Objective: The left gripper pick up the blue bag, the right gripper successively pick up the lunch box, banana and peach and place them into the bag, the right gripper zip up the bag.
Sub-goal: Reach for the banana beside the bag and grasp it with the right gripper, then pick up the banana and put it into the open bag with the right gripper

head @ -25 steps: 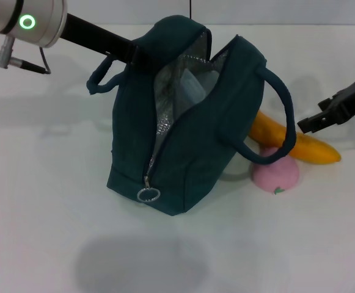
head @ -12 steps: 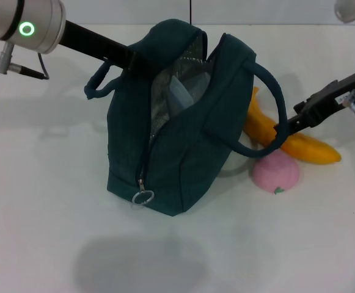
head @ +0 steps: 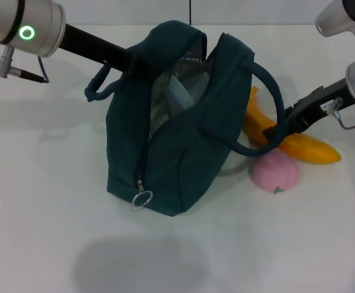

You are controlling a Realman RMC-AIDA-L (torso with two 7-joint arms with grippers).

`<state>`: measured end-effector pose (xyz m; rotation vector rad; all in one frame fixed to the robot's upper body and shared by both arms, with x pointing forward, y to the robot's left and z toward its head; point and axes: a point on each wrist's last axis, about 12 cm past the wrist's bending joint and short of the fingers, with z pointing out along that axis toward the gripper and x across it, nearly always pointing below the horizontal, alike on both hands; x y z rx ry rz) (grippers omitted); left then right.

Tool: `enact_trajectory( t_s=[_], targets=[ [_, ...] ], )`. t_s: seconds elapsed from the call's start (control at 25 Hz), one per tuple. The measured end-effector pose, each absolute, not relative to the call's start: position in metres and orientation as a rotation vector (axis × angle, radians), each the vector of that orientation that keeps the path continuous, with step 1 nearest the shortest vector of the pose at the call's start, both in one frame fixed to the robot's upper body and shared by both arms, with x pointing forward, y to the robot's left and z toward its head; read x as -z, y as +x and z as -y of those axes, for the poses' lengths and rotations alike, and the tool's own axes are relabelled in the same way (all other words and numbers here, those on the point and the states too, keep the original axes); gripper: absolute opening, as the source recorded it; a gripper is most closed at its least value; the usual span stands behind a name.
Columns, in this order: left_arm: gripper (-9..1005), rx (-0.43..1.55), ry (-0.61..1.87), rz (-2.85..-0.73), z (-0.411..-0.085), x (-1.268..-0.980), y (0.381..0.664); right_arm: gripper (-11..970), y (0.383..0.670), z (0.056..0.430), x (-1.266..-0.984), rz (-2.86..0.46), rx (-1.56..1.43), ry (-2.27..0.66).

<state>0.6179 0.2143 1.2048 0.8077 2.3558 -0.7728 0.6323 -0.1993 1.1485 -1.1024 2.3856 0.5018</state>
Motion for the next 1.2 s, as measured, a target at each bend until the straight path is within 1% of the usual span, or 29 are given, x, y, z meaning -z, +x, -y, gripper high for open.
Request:
enact_trajectory(
  t_s=[0.32, 0.84, 0.96, 1.08, 1.16, 1.2],
  targets=[
    [108, 0.772, 0.807, -2.358, -0.215, -1.204, 0.617, 708, 0.633, 0.201, -1.14, -2.397, -0.493, -1.088],
    [109, 0.766, 0.811, -2.352, -0.214, -1.204, 0.618, 543, 0.636, 0.2, -1.136, -2.418, -0.499, -1.07],
    [109, 0.767, 0.807, -2.354, -0.215, -1.203, 0.618, 471, 0.636, 0.201, -1.136, -2.425, -0.503, -1.061],
    [109, 0.771, 0.792, -2.36, -0.218, -1.201, 0.616, 400, 0.635, 0.209, -1.136, -2.43, -0.525, -1.01],
    [109, 0.781, 0.78, -2.363, -0.218, -1.2, 0.616, 400, 0.635, 0.222, -1.137, -2.428, -0.557, -0.925],
    [109, 0.787, 0.777, -2.363, -0.218, -1.2, 0.615, 400, 0.634, 0.235, -1.138, -2.415, -0.59, -0.851]
  ],
)
